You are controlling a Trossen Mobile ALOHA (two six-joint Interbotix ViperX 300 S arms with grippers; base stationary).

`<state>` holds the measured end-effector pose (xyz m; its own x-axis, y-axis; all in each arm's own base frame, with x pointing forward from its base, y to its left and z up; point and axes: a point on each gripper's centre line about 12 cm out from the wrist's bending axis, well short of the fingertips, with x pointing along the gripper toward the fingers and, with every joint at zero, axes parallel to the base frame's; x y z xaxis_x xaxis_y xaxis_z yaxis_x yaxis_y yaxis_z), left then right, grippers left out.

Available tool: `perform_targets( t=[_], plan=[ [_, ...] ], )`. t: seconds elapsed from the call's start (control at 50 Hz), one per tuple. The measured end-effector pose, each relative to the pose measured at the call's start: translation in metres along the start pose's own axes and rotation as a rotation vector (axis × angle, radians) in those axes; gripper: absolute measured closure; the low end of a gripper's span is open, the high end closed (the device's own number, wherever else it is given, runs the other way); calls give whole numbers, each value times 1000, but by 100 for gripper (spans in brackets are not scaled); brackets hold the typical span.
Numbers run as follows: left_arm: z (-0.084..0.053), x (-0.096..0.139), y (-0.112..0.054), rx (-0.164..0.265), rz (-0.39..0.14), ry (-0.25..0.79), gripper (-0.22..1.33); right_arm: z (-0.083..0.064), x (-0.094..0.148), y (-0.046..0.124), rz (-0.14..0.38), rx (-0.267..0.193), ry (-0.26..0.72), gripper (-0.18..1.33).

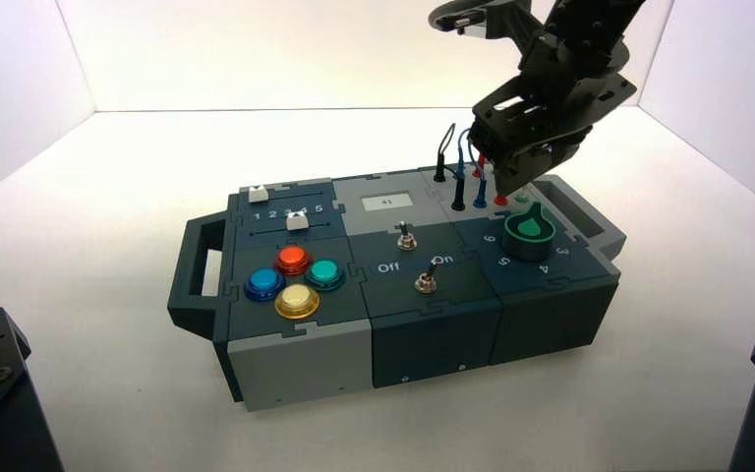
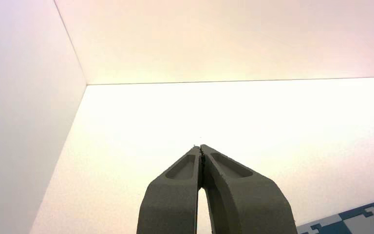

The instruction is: Insert the red wire.

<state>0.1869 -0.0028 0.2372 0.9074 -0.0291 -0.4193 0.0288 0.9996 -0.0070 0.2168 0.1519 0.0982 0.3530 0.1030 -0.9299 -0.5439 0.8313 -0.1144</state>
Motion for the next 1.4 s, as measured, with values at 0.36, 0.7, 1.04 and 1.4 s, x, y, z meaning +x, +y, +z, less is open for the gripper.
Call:
perform_targets(
  t=[0.36,0.7,1.04,1.4],
  plan=[
    [0,1,0,-2,0,3,127,3,-2,-1,-16,4,29,87],
    [1,0,0,1,0,0,127,8,-17,-4,-20,14,-11,70],
    [1,0,0,1,2,0,127,11,-30,-7,-33,27,-19,70],
    [1,0,1,0,3,-1,127,11,-32,-3,-29,27,-7,70]
  ],
)
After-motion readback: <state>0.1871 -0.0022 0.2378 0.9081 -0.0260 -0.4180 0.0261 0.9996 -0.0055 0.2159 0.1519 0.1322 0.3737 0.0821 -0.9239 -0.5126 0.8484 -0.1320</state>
